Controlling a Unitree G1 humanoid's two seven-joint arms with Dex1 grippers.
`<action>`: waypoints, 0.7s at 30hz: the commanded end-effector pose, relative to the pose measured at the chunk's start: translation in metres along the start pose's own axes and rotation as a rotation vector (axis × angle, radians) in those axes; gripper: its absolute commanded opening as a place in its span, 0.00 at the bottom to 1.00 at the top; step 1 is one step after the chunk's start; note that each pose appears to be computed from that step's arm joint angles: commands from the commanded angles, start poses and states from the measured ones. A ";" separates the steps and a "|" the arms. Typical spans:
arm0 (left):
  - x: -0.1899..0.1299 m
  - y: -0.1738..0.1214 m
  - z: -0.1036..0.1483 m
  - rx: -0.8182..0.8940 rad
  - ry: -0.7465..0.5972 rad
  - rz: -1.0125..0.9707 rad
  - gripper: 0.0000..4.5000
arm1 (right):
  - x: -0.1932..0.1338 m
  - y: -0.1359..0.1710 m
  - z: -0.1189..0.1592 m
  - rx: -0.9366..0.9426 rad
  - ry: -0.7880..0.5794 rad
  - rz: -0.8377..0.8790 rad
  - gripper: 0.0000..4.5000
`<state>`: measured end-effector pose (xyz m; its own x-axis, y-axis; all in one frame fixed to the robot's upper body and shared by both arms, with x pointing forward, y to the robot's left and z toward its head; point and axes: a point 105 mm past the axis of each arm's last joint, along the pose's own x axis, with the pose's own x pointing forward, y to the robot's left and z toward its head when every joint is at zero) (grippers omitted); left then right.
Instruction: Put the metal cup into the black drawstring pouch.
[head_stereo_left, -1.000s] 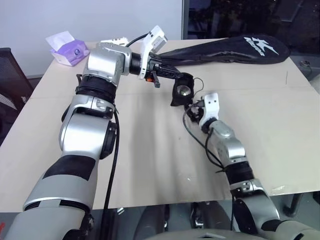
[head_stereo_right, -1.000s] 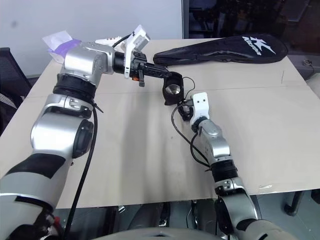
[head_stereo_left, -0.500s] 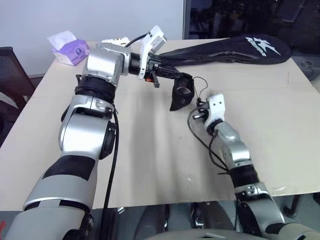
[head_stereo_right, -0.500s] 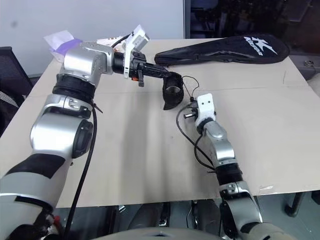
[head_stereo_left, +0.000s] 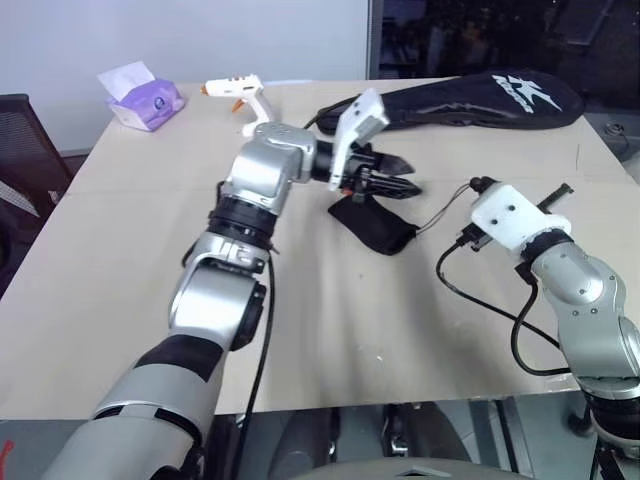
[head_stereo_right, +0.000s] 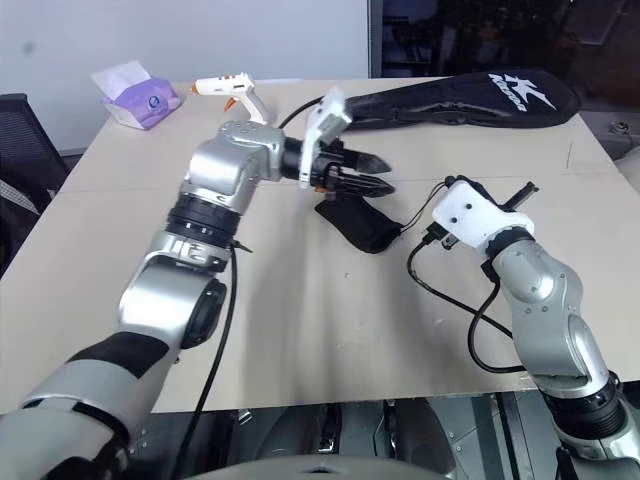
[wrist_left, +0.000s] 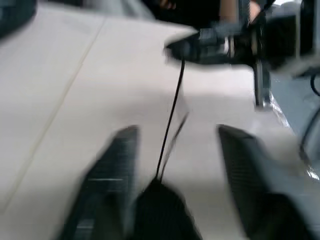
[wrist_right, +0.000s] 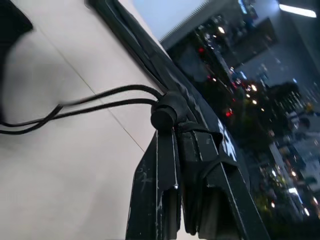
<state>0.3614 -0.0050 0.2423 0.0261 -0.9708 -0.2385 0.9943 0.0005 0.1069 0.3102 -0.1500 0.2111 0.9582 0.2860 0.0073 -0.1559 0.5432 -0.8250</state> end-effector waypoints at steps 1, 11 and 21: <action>0.027 -0.011 0.015 0.119 -0.031 -0.044 0.71 | -0.008 -0.008 0.016 -0.048 -0.029 -0.009 0.00; 0.048 -0.014 0.014 0.101 -0.072 -0.058 0.65 | -0.019 -0.006 0.017 -0.081 -0.003 0.014 0.00; 0.049 -0.013 0.006 0.088 -0.052 -0.061 0.54 | -0.016 -0.001 0.024 -0.058 -0.018 0.004 0.00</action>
<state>0.3526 -0.0495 0.2278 -0.0303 -0.9782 -0.2053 0.9887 -0.0596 0.1378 0.2948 -0.1441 0.2116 0.9597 0.2771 -0.0479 -0.1874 0.5033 -0.8436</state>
